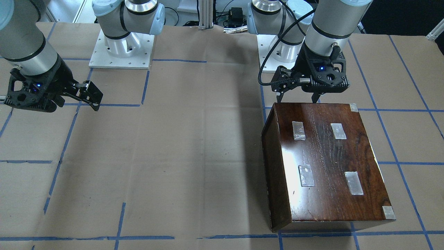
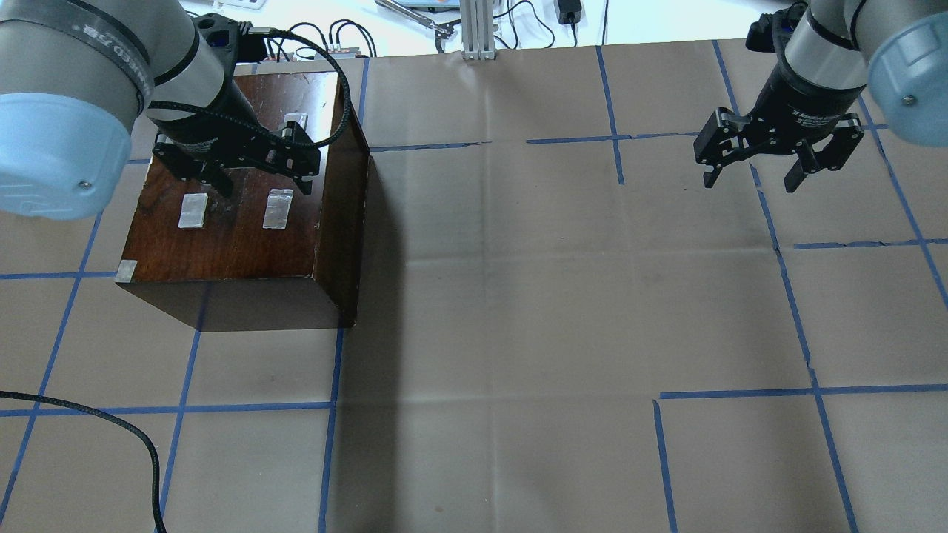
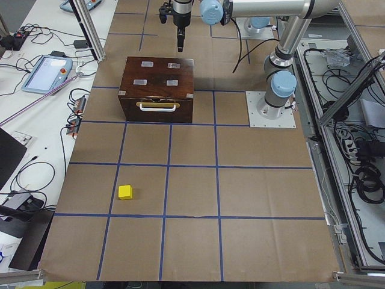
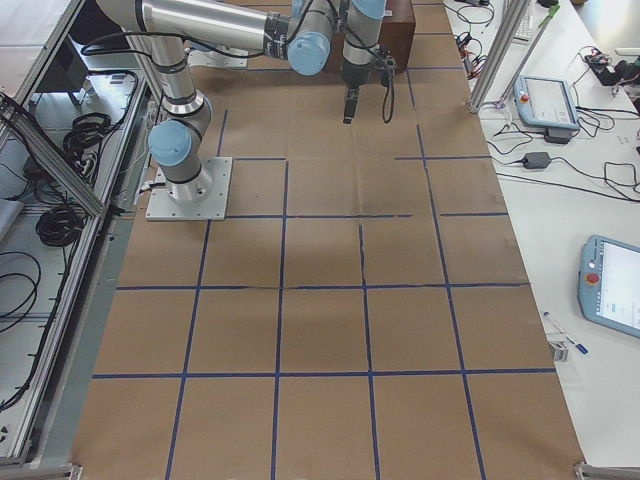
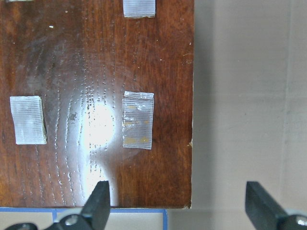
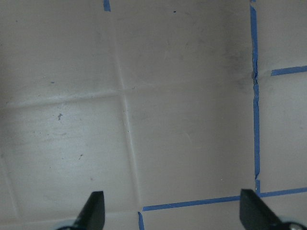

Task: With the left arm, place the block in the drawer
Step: 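Move the left gripper off the cabinet top toward the drawer side, then lower the left gripper to the white drawer handle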

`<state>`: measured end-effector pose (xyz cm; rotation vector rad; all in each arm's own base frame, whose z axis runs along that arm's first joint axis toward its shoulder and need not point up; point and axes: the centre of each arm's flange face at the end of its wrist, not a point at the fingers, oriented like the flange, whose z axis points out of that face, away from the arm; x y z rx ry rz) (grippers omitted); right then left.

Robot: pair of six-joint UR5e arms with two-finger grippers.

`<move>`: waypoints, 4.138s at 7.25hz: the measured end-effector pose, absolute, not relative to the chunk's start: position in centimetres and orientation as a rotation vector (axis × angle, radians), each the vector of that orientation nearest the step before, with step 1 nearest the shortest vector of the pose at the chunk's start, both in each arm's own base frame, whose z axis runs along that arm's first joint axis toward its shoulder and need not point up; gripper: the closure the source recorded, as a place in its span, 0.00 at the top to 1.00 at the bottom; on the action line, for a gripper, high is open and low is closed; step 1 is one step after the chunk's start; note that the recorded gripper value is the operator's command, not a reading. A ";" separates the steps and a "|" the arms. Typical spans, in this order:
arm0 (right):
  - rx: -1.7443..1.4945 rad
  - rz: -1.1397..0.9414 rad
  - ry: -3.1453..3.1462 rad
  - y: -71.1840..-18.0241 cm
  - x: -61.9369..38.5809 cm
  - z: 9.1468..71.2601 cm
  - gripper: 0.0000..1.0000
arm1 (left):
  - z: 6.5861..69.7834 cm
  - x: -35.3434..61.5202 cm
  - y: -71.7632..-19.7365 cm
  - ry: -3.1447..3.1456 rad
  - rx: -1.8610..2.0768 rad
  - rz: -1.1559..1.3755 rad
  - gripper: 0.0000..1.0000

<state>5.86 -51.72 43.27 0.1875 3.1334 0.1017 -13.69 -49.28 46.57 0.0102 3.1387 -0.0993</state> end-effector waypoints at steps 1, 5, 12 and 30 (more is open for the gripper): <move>0.187 0.102 3.133 -51.7 5.9 43.2 1.00 | 46.7 -13.7 -49.3 3.138 0.010 -0.102 0.99; 0.187 0.102 3.133 -51.7 5.9 43.3 1.00 | 46.9 -13.6 -49.3 3.135 0.007 -0.106 0.99; 0.187 0.102 3.133 -51.7 5.9 43.3 1.00 | 47.5 -7.4 -50.9 3.146 -0.080 -0.118 0.99; 0.187 0.101 3.133 -51.7 5.9 43.3 1.00 | 36.4 22.0 -55.3 3.483 -0.009 -0.092 0.99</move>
